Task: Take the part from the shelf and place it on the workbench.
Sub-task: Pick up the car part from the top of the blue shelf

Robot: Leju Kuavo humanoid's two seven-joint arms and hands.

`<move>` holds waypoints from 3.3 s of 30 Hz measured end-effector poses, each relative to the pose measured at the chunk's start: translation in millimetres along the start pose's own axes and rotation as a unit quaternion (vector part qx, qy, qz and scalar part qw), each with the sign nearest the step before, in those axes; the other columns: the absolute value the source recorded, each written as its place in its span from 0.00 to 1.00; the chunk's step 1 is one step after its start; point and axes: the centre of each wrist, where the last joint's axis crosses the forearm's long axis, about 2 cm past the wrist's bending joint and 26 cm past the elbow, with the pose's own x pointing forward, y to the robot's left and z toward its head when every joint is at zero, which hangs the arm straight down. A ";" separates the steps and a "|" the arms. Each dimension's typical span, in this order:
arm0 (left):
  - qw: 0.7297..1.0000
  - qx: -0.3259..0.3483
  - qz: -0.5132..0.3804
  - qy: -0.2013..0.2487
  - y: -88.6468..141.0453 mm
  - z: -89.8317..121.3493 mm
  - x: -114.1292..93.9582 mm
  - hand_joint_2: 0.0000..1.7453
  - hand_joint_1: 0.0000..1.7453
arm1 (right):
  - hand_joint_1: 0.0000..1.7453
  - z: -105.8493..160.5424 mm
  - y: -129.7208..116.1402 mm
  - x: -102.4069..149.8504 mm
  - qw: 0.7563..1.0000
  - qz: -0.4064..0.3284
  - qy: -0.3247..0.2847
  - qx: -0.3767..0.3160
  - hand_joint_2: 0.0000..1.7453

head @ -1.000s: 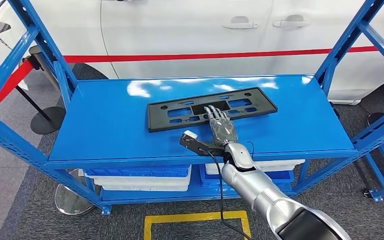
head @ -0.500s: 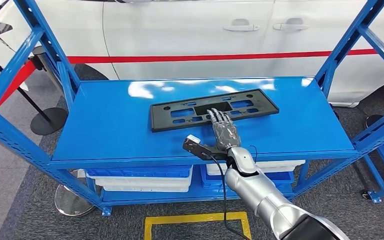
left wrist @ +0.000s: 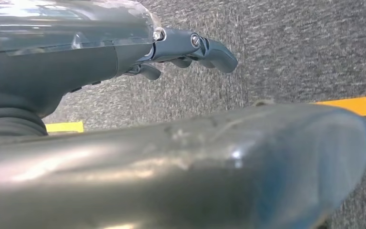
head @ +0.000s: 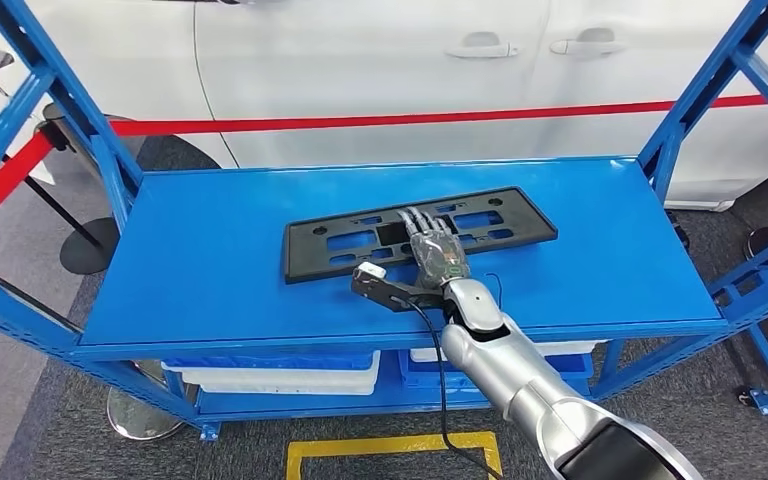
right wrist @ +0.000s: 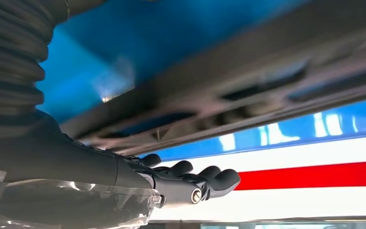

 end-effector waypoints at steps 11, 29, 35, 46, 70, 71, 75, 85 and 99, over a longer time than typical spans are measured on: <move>1.000 -0.002 -0.001 0.004 0.0 0.9 -4.0 0.00 0.00 | 0.00 -0.4 0.6 7.4 1.000 -0.003 -0.004 0.006 1.00; 1.000 0.005 0.007 0.029 -0.6 0.8 -2.8 0.00 0.00 | 1.00 7.1 16.3 42.9 0.992 -0.101 -0.063 0.048 1.00; 0.999 0.009 0.015 0.027 -0.1 0.7 -2.9 0.00 0.00 | 1.00 6.6 8.8 41.7 0.988 -0.133 -0.073 0.037 1.00; 0.999 0.020 0.029 0.028 0.5 0.8 -3.6 0.00 0.00 | 1.00 9.0 -16.2 43.4 0.979 -0.172 -0.106 -0.036 1.00; 0.999 0.032 0.025 0.010 1.6 1.2 -5.9 0.00 0.00 | 1.00 28.8 -136.3 13.0 0.766 -0.535 -0.241 -0.263 1.00; 0.999 0.033 0.024 0.004 1.8 1.2 -6.2 0.00 0.00 | 1.00 30.8 -145.3 8.2 0.759 -0.538 -0.245 -0.272 1.00; 0.999 0.030 0.023 -0.022 2.4 0.9 -6.0 0.00 0.00 | 1.00 36.1 -174.1 -3.3 0.753 -0.519 -0.263 -0.307 1.00; 0.998 0.022 0.011 -0.054 4.3 -0.5 -2.9 0.00 0.00 | 1.00 33.9 -212.4 -8.8 0.749 -0.489 -0.269 -0.356 1.00; 0.991 -0.028 0.049 -0.119 5.6 -1.7 -2.4 1.00 0.00 | 1.00 29.2 -289.2 -33.7 0.765 -0.432 -0.265 -0.396 1.00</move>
